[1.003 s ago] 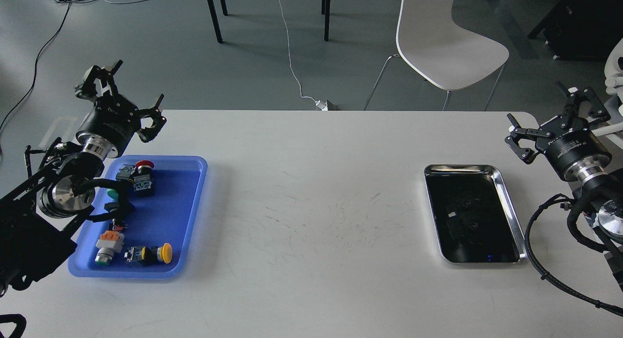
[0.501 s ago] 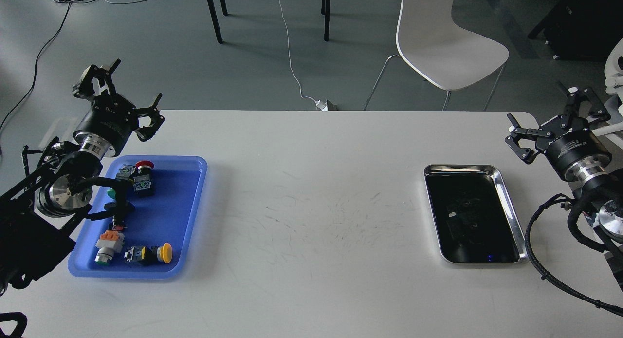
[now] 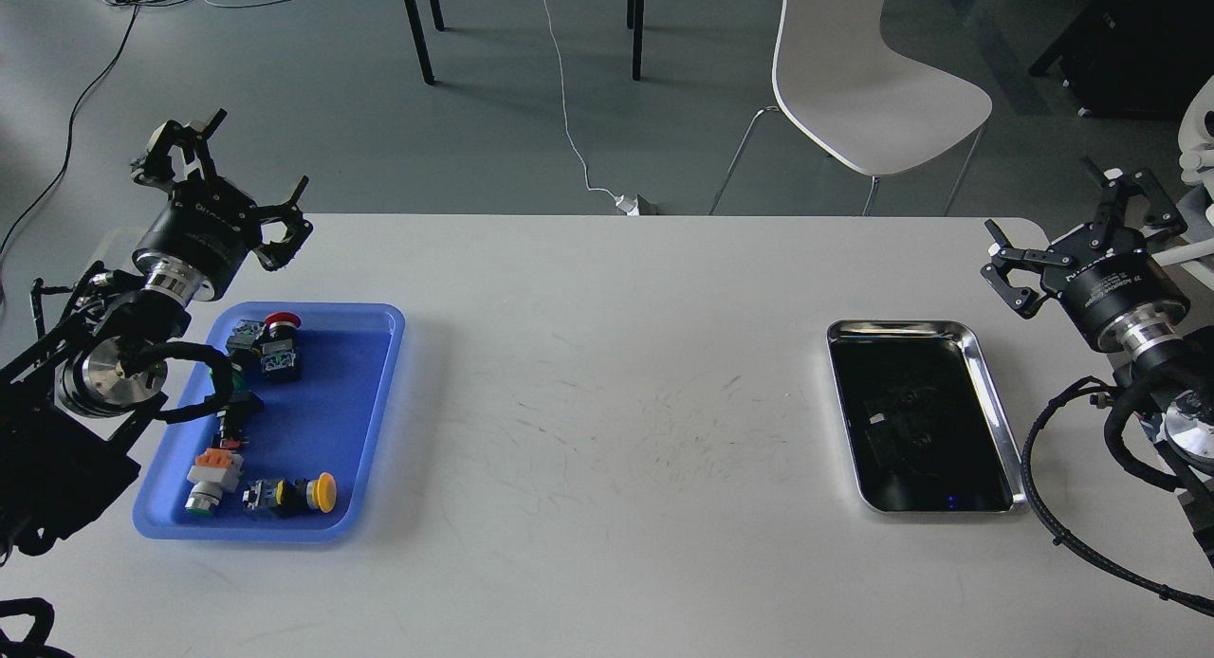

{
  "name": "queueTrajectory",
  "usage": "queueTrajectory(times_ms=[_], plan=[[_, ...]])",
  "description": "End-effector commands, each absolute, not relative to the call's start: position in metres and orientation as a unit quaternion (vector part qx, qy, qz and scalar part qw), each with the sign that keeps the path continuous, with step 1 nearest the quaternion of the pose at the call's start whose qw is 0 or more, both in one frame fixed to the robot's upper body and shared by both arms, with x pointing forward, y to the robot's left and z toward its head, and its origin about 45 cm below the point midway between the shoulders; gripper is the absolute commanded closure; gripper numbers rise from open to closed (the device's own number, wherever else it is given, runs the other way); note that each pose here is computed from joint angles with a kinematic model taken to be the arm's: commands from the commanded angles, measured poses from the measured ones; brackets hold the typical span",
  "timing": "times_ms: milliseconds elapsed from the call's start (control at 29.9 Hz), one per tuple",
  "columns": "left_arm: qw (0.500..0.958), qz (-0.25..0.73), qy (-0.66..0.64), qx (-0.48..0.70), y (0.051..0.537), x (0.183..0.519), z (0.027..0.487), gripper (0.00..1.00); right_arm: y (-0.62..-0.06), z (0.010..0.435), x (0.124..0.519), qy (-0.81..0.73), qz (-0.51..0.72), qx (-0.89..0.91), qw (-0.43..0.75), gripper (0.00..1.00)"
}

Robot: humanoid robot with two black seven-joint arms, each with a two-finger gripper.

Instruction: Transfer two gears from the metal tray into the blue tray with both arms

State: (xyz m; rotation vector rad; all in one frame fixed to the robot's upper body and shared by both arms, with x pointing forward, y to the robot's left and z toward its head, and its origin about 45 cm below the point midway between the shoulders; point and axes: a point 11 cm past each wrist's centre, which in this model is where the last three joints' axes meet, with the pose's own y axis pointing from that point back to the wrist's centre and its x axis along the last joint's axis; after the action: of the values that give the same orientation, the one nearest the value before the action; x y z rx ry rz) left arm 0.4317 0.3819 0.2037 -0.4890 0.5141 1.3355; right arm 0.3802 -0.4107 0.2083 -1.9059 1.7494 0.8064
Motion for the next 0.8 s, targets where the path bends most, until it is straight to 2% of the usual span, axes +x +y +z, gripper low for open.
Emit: queueTrajectory(times_ms=[0, 501, 769], plan=[[0.73, 0.605, 0.232, -0.219, 0.381, 0.432, 0.204, 0.01, -0.41, 0.207, 0.379, 0.63, 0.292, -0.687, 0.212, 0.01], [0.733, 0.602, 0.235, -0.213, 0.376, 0.43, 0.199, 0.01, -0.419, 0.214, 0.377, 0.633, 0.281, -0.697, 0.188, 0.01], [0.741, 0.6, 0.226, -0.199, 0.372, 0.429, 0.197, 0.01, -0.431, 0.239, 0.371, 0.631, 0.246, -0.724, 0.134, 0.01]])
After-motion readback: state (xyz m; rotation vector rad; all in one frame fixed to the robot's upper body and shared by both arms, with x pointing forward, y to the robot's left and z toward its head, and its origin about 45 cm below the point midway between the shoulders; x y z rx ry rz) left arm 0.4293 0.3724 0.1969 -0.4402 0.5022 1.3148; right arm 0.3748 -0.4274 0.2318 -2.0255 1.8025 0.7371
